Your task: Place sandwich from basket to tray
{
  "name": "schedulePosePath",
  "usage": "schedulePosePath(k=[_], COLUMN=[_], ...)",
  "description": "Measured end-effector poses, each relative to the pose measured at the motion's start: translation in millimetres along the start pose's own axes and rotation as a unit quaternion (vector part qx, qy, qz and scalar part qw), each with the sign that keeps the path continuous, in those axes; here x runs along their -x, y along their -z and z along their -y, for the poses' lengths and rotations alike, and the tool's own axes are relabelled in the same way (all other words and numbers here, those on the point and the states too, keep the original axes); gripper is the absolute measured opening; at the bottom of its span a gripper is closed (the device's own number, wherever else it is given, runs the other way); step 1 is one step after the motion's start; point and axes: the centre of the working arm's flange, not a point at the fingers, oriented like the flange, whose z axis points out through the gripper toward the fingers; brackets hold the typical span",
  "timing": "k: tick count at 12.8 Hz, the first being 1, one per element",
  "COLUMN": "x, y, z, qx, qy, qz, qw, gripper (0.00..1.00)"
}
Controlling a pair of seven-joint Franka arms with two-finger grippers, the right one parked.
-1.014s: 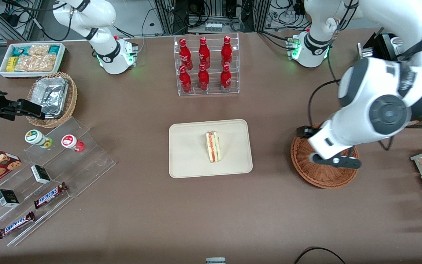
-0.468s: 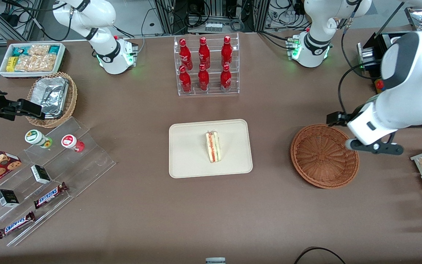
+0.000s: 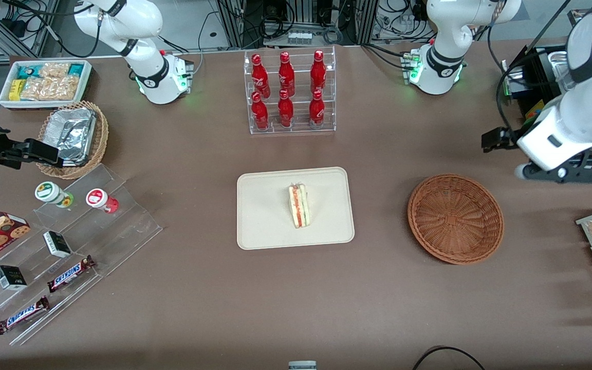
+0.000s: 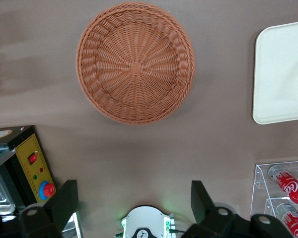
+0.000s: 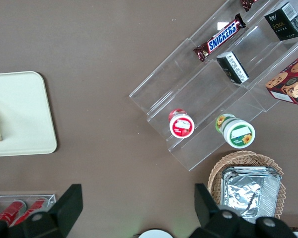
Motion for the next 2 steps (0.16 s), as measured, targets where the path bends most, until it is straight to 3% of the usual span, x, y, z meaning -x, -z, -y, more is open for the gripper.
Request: schedulePosePath(k=[2], x=[12.8], y=[6.6], z=[5.7], qx=[0.000], qy=[0.005], qz=[0.004], qw=[1.0000], gripper=[1.00])
